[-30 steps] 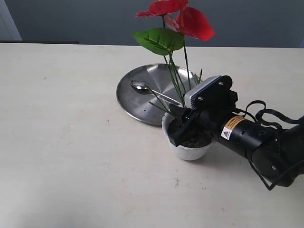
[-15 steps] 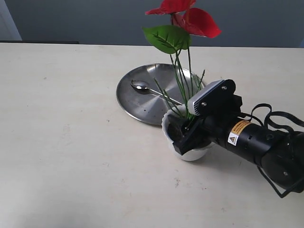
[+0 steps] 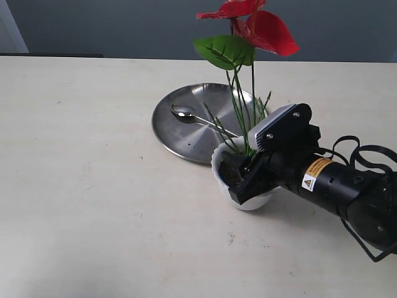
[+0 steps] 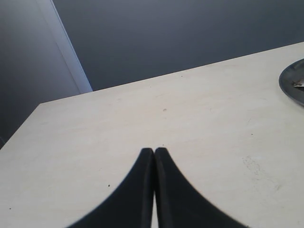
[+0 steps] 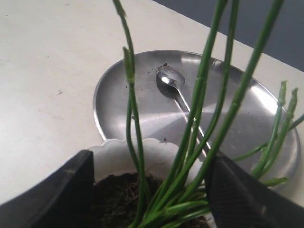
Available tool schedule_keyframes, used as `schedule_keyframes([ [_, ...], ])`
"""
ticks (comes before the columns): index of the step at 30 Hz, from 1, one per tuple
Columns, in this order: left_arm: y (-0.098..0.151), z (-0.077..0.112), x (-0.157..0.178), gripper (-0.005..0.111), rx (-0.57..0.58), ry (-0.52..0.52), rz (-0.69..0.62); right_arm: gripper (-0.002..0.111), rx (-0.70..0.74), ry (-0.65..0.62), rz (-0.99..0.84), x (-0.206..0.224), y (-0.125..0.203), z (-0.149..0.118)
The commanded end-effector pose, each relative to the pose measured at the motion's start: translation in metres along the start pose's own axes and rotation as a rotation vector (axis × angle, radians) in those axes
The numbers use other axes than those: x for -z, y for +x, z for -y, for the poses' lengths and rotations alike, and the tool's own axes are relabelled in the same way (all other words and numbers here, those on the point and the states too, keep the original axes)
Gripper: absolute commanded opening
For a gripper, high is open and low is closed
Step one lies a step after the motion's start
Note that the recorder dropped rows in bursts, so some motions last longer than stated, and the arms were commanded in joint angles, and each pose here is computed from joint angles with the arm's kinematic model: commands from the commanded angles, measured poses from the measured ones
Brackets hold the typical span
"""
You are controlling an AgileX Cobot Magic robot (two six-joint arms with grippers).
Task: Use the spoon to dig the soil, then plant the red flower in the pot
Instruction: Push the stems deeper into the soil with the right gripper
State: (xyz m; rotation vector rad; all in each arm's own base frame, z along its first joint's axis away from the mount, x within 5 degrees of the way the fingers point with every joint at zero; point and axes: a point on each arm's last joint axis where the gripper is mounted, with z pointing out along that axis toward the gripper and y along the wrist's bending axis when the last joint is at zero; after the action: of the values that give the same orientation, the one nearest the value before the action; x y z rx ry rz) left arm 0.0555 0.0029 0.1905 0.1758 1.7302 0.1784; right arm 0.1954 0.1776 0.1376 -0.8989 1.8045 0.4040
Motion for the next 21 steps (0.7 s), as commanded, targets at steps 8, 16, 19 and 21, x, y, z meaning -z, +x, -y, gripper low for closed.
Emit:
schedule_keyframes([
  [8, -0.0010, 0.0000, 0.0002, 0.000, 0.006, 0.000, 0.014, 0.063, -0.024, 0.011, -0.051, 0.0029, 0.0061, 0.0005],
  [16, -0.0010, 0.0000, 0.0002, 0.000, 0.006, 0.000, 0.014, 0.063, -0.042, 0.010, -0.048, 0.0029, 0.0059, 0.0004],
  [19, -0.0010, 0.0000, 0.0002, 0.000, 0.006, 0.000, 0.014, 0.067, -0.077, 0.002, -0.047, 0.0028, 0.0058, -0.0004],
  [21, -0.0010, 0.0000, 0.0002, 0.000, 0.006, 0.000, 0.014, 0.074, -0.082, 0.002, -0.047, 0.0028, 0.0058, -0.0004],
])
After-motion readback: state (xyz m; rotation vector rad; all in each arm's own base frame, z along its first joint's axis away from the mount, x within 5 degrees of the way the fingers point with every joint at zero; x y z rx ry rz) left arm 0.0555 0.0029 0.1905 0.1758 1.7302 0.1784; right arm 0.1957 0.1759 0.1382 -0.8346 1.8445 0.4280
